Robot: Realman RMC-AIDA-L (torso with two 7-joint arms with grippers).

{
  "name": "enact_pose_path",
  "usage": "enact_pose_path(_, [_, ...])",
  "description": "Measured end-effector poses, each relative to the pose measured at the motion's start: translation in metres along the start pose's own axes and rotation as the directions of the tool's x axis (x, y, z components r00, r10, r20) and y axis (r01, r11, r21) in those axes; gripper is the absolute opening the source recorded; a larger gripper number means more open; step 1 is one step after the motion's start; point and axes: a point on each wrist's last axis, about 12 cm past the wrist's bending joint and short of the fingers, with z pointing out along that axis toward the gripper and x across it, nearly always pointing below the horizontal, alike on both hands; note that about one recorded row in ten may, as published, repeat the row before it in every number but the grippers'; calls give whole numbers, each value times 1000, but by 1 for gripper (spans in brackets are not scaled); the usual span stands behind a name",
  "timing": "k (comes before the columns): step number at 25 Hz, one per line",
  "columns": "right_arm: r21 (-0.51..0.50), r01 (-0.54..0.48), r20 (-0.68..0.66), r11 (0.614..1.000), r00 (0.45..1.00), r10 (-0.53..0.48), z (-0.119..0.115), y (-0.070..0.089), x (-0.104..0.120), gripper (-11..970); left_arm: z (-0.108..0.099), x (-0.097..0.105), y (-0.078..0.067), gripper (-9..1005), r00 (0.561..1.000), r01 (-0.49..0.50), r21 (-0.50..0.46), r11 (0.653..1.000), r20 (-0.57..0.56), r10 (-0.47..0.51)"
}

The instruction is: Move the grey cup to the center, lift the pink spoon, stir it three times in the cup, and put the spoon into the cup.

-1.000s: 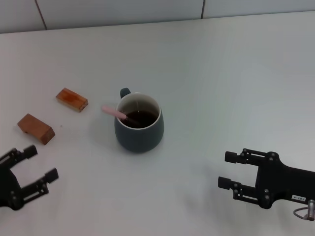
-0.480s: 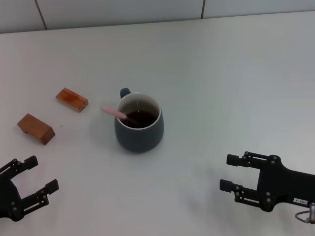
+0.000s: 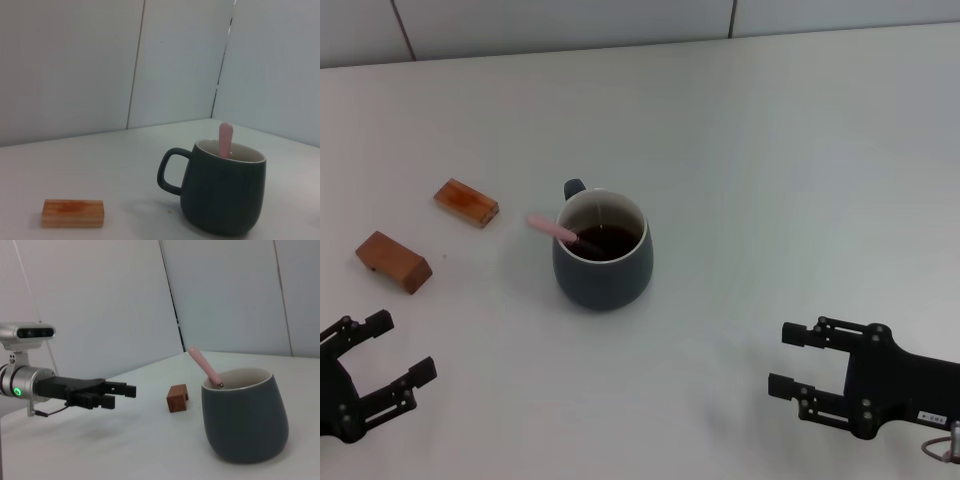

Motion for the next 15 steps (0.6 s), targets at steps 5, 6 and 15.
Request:
enact_pose_path(5, [3,1,-3,1000,1000,-1,0,1,2,659,2,-1,1,829,1000,-4,2,1000,2,4])
enact_pose_path(6, [2,1,-2,1000,1000,-1,0,2,2,659,4,-3,3,829,1000,-6,5,1000,4,6])
enact_pose_path(15, [10,-1,-28,1000,1000,1,3,1,5,659,9,-5,4,829,1000,-4,13,1000,8,4])
